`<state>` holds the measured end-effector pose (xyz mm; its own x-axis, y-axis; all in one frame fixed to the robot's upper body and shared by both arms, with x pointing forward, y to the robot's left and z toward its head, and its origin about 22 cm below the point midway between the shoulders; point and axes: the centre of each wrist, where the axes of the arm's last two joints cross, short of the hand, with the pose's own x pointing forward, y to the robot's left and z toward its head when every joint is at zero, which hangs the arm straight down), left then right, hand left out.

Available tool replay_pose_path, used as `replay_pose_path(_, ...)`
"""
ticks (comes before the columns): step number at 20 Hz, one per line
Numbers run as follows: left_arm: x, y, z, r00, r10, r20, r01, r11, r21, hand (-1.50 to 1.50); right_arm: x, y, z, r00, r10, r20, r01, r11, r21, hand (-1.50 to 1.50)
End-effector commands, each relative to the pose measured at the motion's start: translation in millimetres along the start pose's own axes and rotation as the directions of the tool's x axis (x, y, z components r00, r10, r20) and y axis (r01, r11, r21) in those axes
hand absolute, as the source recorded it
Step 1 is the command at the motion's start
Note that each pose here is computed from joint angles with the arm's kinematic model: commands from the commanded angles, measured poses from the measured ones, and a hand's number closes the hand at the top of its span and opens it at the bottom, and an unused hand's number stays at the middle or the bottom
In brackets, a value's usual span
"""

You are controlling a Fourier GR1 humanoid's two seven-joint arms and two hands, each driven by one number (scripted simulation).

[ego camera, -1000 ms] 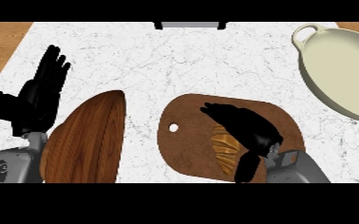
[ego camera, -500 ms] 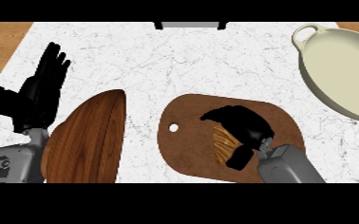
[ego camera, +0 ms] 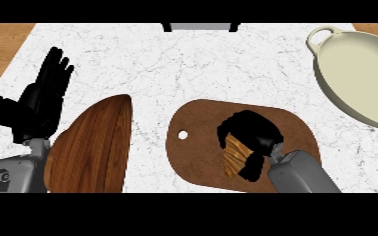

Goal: Pick the croissant from the cutting board and place it in the pot

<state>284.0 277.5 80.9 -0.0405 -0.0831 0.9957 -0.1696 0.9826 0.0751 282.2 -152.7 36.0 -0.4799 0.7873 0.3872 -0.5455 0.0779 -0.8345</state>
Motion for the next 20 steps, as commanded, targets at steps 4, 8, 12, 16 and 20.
replay_pose_path(4,5,-3,13,1.000,-0.001,-0.001,0.001,1.000,0.011,0.00,12,9,12,1.000,0.000,0.000,0.000,1.000,-0.011,1.50)
replay_pose_path(8,-1,15,5,1.000,-0.009,-0.017,0.009,0.999,0.034,0.00,-17,41,104,0.986,0.050,0.156,-0.061,0.996,0.068,1.50)
replay_pose_path(12,-12,22,16,0.999,-0.013,-0.034,0.015,0.999,0.052,0.00,-20,35,170,0.967,0.093,0.238,-0.112,0.992,0.066,1.50)
replay_pose_path(16,-2,23,20,1.000,-0.009,-0.015,0.009,0.999,0.049,0.00,-29,21,215,0.973,0.047,0.225,-0.017,0.991,-0.133,1.50)
replay_pose_path(20,5,32,14,1.000,-0.006,-0.014,0.007,0.999,0.050,0.00,-49,1,238,0.980,-0.036,0.196,0.118,0.899,-0.421,1.50)
